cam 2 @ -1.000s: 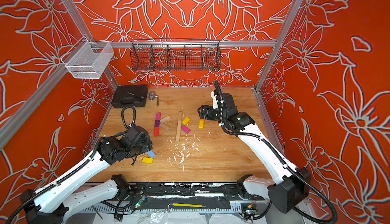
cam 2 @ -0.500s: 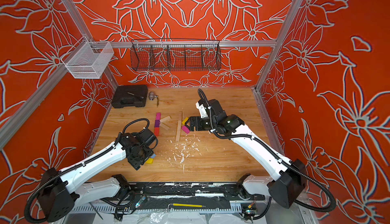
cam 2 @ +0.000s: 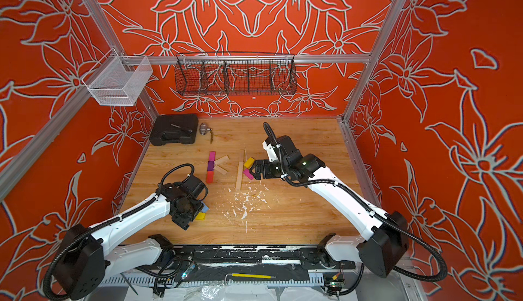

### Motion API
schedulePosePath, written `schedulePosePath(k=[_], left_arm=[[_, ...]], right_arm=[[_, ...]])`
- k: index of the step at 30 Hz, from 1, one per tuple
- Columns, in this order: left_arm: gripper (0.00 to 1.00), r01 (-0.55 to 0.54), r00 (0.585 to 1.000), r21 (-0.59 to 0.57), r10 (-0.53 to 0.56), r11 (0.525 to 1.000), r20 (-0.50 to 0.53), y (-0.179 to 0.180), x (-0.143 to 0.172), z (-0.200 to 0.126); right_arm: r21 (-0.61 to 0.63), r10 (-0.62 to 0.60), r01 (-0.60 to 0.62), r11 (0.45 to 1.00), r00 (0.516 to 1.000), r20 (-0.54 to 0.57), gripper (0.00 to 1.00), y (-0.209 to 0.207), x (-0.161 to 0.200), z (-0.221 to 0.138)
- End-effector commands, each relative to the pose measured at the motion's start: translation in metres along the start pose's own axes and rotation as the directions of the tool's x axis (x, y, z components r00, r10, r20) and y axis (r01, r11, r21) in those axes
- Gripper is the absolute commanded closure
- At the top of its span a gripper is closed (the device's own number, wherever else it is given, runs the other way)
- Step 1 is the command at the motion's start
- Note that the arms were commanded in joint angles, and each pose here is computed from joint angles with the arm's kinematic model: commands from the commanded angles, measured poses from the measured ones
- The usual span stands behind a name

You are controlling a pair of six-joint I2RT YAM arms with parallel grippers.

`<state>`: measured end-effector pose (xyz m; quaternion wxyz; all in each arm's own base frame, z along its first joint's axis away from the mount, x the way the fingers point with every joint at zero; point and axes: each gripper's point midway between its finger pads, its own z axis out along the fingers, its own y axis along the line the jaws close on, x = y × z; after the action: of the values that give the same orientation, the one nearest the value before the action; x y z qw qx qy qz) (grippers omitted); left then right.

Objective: Assemble the letter k with building blocks
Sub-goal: Pick up the building block from the center of the board.

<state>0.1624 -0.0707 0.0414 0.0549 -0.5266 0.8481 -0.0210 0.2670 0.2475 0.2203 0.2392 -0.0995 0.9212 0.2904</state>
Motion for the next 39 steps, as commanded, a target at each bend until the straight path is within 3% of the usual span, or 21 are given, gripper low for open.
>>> schedulePosePath(k=[1, 8, 18, 26, 35, 39], left_arm=[[0.34, -0.004, 1.0, -0.004, 0.004, 1.0, 0.003, -0.003, -0.004, 0.004], [0.47, -0.007, 1.0, -0.046, 0.006, 0.999, -0.009, 0.004, -0.005, 0.011], [0.49, -0.014, 0.999, -0.05, 0.012, 0.999, -0.03, 0.006, -0.002, 0.018], [0.65, -0.033, 0.999, -0.057, 0.031, 0.998, -0.029, 0.007, -0.002, 0.02], [0.68, -0.064, 0.997, -0.077, 0.06, 0.995, -0.048, 0.008, 0.001, 0.023], [0.77, -0.101, 0.993, -0.074, 0.096, 0.992, -0.068, 0.003, 0.004, 0.024]], right_arm=[[0.023, -0.005, 0.005, 1.0, 1.0, -0.018, 0.08, -0.004, 0.004, 0.004], [0.041, 0.0, 0.0, 0.999, 1.0, -0.012, 0.08, -0.006, 0.002, 0.003], [0.061, 0.002, -0.001, 0.998, 1.0, -0.004, 0.08, -0.01, 0.001, 0.001], [0.072, 0.005, -0.005, 0.997, 1.0, -0.002, 0.08, -0.012, 0.002, 0.0], [0.072, 0.001, -0.002, 0.997, 1.0, 0.013, 0.08, -0.009, -0.003, -0.006], [0.082, -0.001, -0.002, 0.997, 0.999, 0.032, 0.08, -0.009, -0.007, -0.009]])
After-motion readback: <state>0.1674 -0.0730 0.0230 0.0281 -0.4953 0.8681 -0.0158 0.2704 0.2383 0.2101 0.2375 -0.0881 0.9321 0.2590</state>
